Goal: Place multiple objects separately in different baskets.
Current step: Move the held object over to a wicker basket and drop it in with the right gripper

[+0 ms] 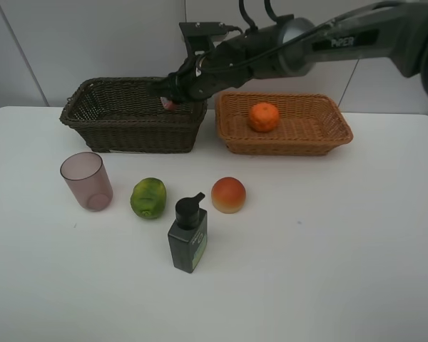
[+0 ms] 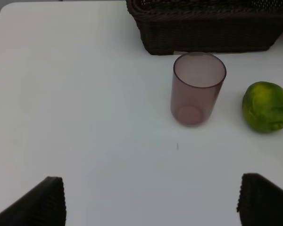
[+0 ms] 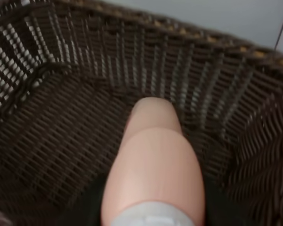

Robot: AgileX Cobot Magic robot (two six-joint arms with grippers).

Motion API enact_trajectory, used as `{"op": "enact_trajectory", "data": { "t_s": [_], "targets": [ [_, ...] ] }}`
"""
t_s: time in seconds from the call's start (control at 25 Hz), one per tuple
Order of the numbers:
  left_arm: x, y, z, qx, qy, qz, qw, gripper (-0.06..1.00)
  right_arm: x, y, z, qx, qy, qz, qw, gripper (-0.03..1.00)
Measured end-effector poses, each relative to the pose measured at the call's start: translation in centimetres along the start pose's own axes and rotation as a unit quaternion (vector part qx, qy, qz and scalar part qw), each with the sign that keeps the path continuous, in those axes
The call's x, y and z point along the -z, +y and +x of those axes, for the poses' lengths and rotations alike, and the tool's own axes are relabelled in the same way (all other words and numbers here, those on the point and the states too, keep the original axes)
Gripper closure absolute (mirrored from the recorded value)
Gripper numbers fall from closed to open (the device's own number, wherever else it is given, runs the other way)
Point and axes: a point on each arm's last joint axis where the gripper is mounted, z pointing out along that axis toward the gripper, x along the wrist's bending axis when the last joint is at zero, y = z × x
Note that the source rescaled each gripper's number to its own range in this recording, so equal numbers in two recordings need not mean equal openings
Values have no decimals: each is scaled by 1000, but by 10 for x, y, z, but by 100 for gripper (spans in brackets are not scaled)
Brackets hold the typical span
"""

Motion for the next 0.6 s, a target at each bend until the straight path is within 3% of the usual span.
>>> {"op": "enact_trajectory", "data": {
  "t_s": [0.24,0.32,0.52,0.6],
  "targets": [
    [0,0,0,0,0,0,1000,-1,-6,-8,-1,2,-3,16,1000,96],
    [0,0,0,0,0,0,1000,-1,-7,-9,-1,2,-4,19,1000,92],
    [0,0,0,0,0,0,1000,-1,-7,-8,-1,2,-3,16,1000,33],
    [0,0,0,0,0,0,1000,-1,-5,-8,-1,2,-4,17,1000,20]
  ]
}}
